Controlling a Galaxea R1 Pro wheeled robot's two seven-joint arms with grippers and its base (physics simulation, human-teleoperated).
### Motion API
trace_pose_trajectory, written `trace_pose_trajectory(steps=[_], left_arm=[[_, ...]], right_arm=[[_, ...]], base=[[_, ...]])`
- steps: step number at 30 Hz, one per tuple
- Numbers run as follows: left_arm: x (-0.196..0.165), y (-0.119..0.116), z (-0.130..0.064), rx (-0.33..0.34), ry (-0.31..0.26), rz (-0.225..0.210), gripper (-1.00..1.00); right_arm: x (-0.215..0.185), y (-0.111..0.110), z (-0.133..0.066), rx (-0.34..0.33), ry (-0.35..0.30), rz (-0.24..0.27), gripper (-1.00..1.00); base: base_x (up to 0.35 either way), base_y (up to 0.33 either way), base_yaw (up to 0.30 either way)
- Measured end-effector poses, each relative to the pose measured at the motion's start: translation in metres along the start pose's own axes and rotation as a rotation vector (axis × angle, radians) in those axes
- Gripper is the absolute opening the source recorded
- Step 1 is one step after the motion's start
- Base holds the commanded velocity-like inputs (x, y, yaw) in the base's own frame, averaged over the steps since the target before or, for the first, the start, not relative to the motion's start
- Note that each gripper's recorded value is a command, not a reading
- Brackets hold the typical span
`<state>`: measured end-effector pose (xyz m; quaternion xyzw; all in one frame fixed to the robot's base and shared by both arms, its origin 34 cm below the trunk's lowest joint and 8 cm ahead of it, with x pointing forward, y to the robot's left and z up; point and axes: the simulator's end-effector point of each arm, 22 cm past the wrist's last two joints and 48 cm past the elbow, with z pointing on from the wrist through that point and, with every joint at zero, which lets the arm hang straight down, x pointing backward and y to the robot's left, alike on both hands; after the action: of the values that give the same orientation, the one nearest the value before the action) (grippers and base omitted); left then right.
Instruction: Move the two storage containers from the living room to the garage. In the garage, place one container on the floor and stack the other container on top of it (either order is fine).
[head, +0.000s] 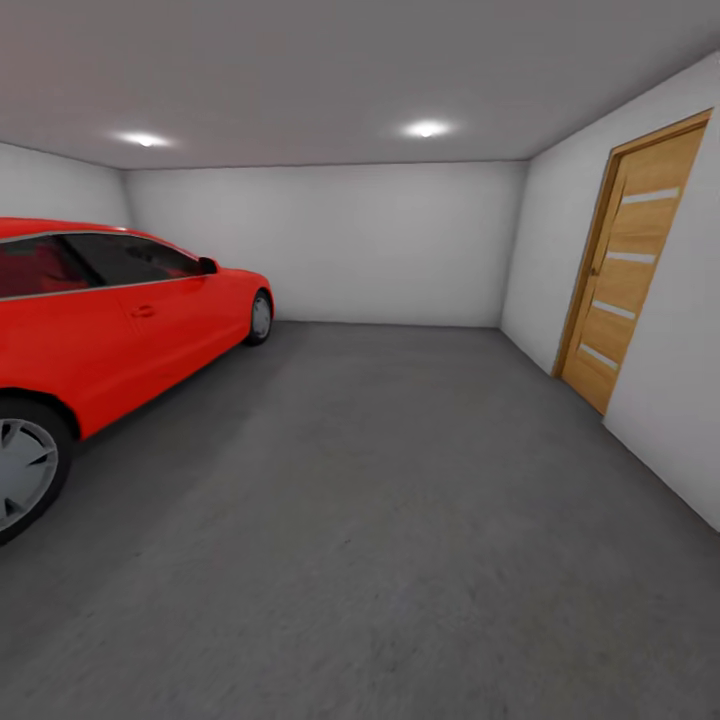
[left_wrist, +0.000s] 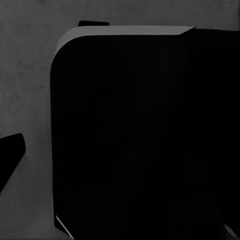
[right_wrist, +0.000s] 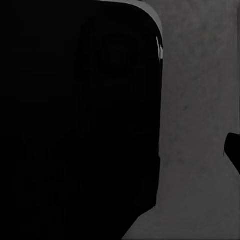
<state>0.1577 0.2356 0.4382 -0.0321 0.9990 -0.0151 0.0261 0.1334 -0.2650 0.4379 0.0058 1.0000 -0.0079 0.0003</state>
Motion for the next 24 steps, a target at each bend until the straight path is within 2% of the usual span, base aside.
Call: trace_pose_trajectory(steps=[8,24], left_arm=[[0.0023,0.0002,0.0,-0.001,0.007,-0.002,1.0],[0.0029,0.0013,-0.0001,-0.006,0.009,-0.002,1.0]], right_arm=[[-0.0006,-0.0009,0.0,0.0,-0.002,-0.025,1.0],[-0.0015,-0.0004,0.0,0.002,-0.007,-0.028,1.0]], base=[[0.317,0.0,-0.005],[0.32,0.0,0.0]])
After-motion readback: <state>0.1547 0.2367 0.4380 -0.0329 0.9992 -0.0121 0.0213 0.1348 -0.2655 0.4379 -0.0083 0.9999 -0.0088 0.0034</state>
